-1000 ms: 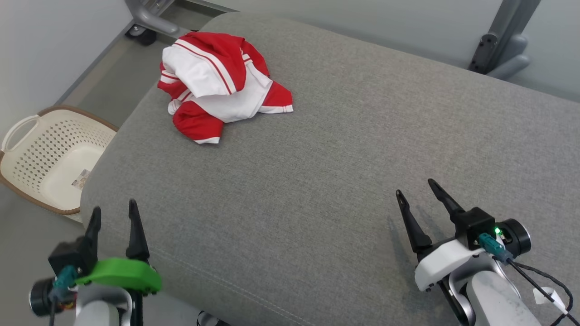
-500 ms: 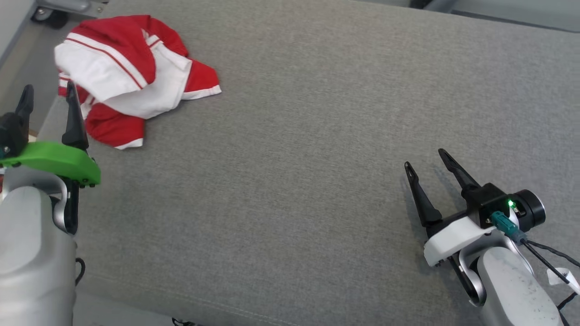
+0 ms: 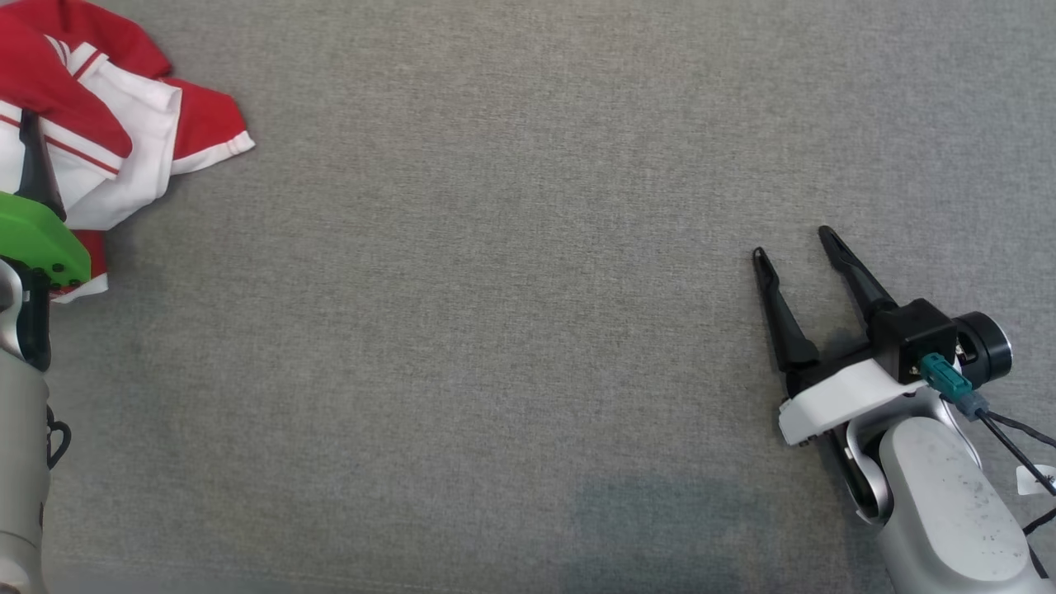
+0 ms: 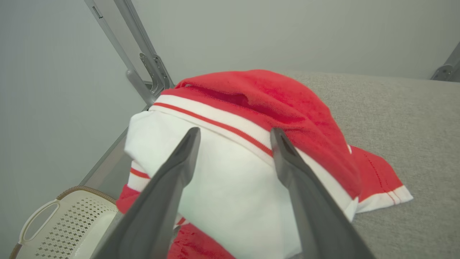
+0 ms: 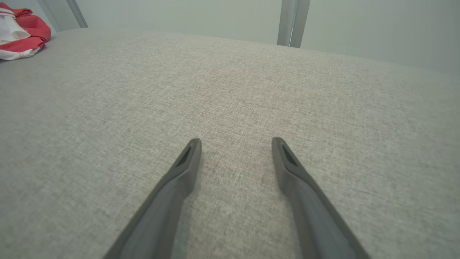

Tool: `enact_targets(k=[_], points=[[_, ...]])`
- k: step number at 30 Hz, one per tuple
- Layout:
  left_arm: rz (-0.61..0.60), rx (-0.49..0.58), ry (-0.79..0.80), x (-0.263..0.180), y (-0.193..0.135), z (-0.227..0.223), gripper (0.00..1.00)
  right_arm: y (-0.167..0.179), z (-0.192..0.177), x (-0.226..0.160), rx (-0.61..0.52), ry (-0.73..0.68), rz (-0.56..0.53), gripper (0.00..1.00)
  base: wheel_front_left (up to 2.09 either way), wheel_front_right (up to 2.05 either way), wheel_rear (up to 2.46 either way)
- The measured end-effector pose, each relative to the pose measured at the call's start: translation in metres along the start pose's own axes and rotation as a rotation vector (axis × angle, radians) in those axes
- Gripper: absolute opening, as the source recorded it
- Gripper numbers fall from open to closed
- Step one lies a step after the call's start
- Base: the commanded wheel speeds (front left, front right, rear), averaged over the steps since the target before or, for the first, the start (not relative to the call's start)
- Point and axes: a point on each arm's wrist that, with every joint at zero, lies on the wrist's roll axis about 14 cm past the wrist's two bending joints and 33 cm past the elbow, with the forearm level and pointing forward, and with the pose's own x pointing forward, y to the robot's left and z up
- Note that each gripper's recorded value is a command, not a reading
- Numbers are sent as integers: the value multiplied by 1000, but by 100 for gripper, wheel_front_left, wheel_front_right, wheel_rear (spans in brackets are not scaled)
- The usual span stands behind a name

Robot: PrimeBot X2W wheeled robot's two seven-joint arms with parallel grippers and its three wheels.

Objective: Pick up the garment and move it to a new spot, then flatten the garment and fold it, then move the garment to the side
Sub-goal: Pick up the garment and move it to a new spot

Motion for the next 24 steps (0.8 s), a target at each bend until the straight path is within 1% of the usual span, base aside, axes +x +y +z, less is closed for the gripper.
enact_targets(k=[4, 5, 6, 10, 14, 17, 22, 23, 24], points=[[0, 13, 58, 11, -11, -19, 100, -9, -9, -5, 12, 20, -32, 100, 0, 0, 0], [2, 14, 71, 13, -12, -23, 95, -11, -11, -5, 13, 23, -37, 100, 0, 0, 0], [8, 16, 80, 15, -13, -26, 0, -12, -12, -5, 14, 24, -39, 100, 0, 0, 0], [18, 17, 101, 17, -13, -34, 0, -13, -13, -4, 19, 25, -45, 100, 0, 0, 0], [17, 15, 62, 16, -13, -22, 0, -12, -11, -5, 19, 24, -46, 100, 0, 0, 0], [2, 11, 0, 16, -15, -1, 0, -11, -8, -8, 21, 24, -50, 100, 0, 0, 0], [-74, 12, -230, 6, -33, 73, 0, -5, -2, -20, 49, 20, -65, 100, 0, 0, 0], [-91, 10, -265, 1, -37, 82, 0, -2, 0, -23, 54, 19, -65, 100, 0, 0, 0], [-91, 10, -265, 1, -37, 82, 0, -2, 0, -23, 54, 19, -65, 100, 0, 0, 0]])
